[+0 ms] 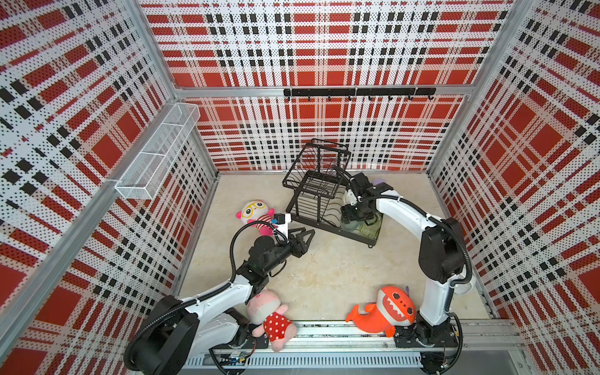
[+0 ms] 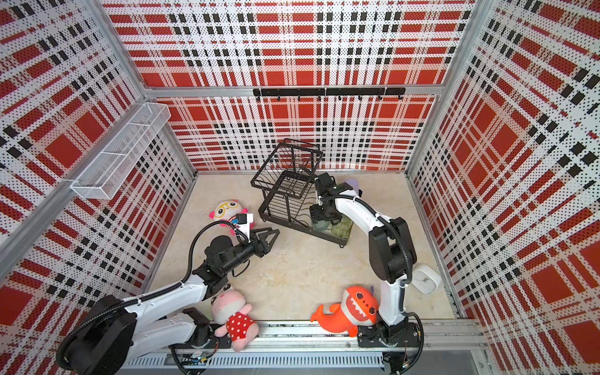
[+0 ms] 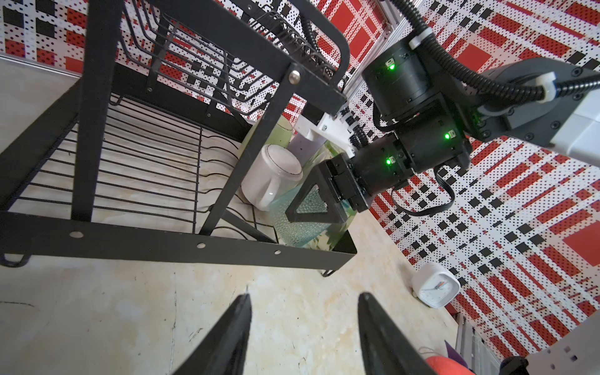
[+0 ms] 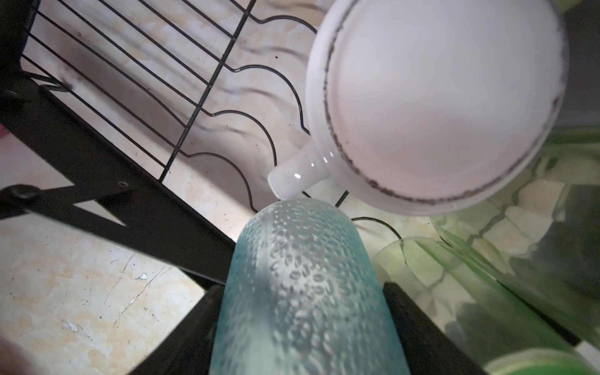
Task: Load cups into a dish rack
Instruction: Place the cup upside down at the dish rack.
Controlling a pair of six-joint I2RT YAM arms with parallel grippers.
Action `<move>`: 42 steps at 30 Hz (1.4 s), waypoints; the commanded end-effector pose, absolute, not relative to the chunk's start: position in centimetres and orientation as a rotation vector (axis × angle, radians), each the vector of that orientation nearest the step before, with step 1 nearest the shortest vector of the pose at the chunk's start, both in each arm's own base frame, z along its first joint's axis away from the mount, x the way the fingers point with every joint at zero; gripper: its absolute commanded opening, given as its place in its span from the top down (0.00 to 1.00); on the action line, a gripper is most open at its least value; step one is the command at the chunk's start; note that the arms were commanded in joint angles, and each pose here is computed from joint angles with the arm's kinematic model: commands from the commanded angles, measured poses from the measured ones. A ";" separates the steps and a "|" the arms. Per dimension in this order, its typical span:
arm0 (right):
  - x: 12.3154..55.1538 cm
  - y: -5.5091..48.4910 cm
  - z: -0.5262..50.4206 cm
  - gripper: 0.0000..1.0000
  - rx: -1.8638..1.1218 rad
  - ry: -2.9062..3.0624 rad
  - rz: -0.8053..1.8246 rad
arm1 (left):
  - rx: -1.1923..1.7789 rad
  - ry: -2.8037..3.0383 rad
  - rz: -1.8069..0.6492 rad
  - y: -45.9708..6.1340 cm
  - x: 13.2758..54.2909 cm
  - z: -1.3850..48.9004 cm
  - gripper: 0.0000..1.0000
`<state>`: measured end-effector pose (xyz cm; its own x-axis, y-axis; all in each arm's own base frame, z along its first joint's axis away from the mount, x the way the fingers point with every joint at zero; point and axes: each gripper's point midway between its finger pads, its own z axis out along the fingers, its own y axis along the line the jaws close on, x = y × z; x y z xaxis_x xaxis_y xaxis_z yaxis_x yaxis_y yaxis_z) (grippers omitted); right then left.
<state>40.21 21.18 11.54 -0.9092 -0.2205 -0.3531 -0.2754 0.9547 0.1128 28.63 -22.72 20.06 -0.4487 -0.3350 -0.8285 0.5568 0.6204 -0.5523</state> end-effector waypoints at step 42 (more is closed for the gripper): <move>41.3 21.8 12.5 0.12 -0.342 2.713 0.188 | 0.157 1.726 -0.946 -21.3 29.0 21.0 0.43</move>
<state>41.32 21.55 10.63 -0.9036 -0.2116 -0.3724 -0.2601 0.9619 0.0846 28.89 -21.98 20.51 -0.4193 -0.3428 -0.8406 0.5411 0.6492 -0.5346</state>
